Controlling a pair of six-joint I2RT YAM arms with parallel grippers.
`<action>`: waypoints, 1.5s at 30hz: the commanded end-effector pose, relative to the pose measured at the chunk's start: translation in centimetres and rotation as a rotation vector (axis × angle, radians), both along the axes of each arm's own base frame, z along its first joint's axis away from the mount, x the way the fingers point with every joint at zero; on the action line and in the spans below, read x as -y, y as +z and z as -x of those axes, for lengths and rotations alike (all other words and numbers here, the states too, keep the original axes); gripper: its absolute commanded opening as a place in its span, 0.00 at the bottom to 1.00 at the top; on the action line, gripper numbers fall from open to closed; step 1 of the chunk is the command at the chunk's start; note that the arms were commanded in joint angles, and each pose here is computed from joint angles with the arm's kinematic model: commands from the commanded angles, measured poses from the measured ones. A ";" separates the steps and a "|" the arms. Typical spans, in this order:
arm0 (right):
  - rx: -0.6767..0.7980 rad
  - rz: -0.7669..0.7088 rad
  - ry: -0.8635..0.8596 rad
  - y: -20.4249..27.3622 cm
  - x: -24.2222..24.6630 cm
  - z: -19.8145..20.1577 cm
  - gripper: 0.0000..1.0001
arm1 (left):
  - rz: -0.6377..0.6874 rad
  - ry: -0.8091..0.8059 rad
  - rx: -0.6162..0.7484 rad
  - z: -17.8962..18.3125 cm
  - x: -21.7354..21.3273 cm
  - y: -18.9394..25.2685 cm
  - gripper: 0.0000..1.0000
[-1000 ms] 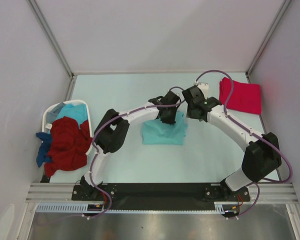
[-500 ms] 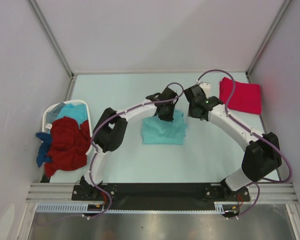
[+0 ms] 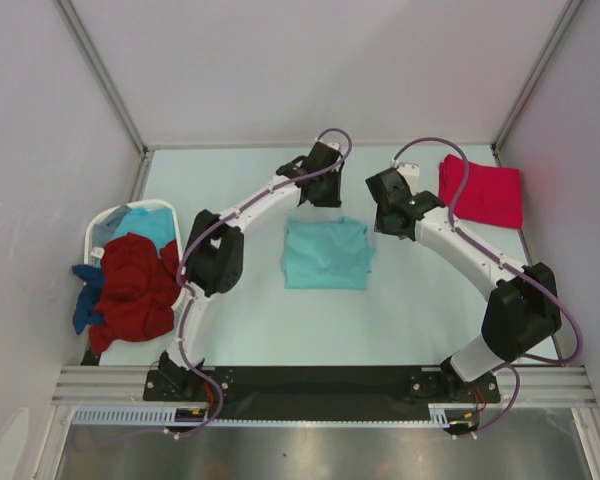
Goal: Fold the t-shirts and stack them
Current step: Smooth out wrinkles on the folded tshirt
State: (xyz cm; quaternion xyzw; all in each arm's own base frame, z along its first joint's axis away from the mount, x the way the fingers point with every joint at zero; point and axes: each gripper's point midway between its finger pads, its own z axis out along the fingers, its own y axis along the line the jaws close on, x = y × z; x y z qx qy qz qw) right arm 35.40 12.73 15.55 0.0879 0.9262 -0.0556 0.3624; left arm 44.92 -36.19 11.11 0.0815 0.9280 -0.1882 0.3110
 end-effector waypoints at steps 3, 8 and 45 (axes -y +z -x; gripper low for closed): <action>0.036 0.004 -0.022 1.2 0.5 -1.1 0.45 | -0.031 -0.026 -0.086 1.0 0.0 -4.1 0.29; 0.033 0.000 -0.019 1.0 0.3 -1.4 0.45 | -0.042 -0.024 -0.101 1.4 -0.3 -4.8 0.29; 0.054 -0.052 0.007 3.6 -0.3 -0.4 0.47 | -0.040 0.154 0.147 6.8 -9.9 7.1 0.94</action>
